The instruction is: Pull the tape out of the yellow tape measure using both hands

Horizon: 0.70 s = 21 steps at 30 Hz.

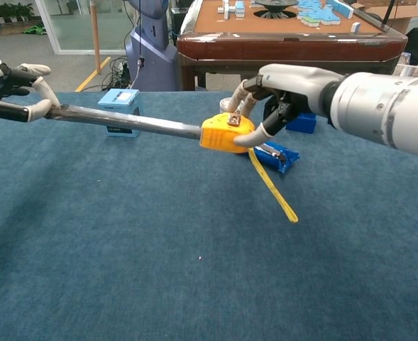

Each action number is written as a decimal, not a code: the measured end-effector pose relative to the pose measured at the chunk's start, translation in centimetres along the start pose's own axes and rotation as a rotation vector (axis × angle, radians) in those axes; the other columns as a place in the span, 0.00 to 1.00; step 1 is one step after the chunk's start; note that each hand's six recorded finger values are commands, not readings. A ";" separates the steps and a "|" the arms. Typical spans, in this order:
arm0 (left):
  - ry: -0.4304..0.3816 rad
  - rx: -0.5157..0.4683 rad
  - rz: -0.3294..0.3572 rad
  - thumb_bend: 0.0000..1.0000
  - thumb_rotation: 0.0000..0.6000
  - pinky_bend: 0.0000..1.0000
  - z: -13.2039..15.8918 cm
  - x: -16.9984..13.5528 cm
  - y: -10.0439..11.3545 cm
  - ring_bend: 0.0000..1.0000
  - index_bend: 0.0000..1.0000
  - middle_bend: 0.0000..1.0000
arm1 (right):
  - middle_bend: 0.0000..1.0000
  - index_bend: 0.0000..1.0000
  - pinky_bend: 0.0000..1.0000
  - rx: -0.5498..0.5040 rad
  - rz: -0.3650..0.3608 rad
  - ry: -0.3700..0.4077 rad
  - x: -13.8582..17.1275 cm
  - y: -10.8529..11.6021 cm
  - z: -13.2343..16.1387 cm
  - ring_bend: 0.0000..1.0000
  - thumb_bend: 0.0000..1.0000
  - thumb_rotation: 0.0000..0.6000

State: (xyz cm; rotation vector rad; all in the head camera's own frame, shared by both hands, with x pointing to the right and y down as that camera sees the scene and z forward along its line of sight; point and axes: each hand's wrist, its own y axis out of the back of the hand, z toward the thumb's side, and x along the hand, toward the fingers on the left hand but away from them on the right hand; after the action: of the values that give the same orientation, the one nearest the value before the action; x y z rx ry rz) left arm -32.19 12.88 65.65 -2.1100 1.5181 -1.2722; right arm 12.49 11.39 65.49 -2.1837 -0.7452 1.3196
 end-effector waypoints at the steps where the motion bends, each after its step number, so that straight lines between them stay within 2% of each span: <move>1: -0.001 -0.004 0.000 0.50 1.00 0.00 -0.1 0.0 0.0 0.00 0.56 0.02 | 0.62 0.64 0.36 0.006 0.002 -0.003 0.2 0.0 -0.4 0.54 0.64 1.00; 13: 0.015 -0.006 0.004 0.51 1.00 0.00 -2.1 -0.3 0.9 0.00 0.56 0.02 | 0.62 0.64 0.36 0.004 0.020 -0.047 3.4 0.3 -4.9 0.54 0.64 1.00; 21: 0.029 -0.009 0.005 0.51 1.00 0.00 -3.3 -0.6 1.3 0.00 0.56 0.02 | 0.62 0.64 0.36 0.004 0.017 -0.071 5.2 0.5 -6.9 0.54 0.64 1.00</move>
State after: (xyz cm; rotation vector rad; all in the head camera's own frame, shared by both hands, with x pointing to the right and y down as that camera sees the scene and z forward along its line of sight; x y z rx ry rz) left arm -35.53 13.75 66.47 -2.1014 1.5429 -1.3021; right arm 20.85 13.65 64.71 -2.1545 -0.7515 1.4118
